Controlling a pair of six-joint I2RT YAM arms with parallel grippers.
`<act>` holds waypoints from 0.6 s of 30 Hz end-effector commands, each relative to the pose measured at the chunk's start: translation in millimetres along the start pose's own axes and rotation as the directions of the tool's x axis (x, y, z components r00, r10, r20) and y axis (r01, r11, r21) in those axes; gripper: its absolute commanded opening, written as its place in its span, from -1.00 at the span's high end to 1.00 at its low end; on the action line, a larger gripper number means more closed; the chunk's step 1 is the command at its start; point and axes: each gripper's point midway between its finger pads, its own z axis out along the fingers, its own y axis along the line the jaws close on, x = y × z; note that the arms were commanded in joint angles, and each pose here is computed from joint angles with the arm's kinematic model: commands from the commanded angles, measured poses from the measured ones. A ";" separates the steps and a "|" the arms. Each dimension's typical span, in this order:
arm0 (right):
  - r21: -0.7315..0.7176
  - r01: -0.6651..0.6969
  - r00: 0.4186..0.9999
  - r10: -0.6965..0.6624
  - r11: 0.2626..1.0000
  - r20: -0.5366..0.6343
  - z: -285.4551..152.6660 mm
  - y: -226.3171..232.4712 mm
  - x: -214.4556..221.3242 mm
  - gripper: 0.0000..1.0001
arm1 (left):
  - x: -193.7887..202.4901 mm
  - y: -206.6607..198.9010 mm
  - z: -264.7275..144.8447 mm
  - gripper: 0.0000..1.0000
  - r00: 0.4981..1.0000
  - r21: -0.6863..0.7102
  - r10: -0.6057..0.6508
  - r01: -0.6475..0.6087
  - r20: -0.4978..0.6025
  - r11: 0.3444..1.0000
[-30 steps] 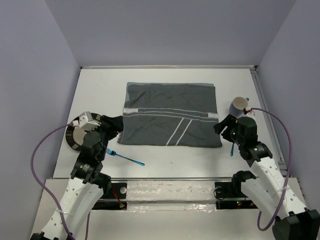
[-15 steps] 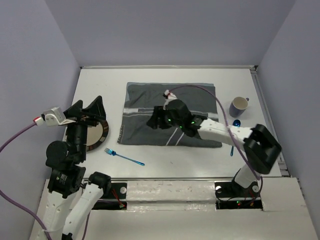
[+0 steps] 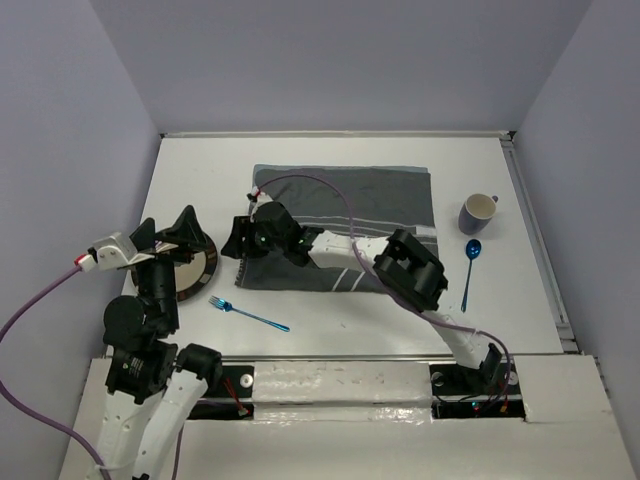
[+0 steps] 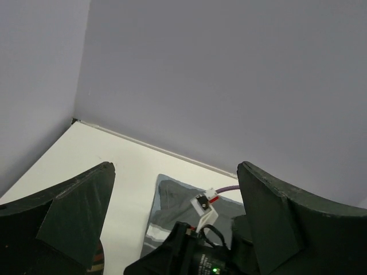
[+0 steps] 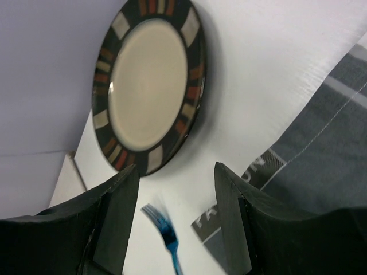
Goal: Set the dinner table for one person
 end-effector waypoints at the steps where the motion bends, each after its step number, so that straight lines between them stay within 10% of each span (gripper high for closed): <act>1: -0.070 -0.035 0.999 0.035 0.997 0.001 22.9 20.7 -9.1 -0.21 | -2.9 -5.6 5.7 -0.98 1.000 0.028 0.002 -0.003 0.024 1.000; 18: -0.103 -0.239 0.963 0.221 0.966 -0.156 92.1 -0.4 44.1 0.14 | -7.7 -9.7 5.1 -0.98 0.999 0.065 -0.016 0.013 0.045 0.998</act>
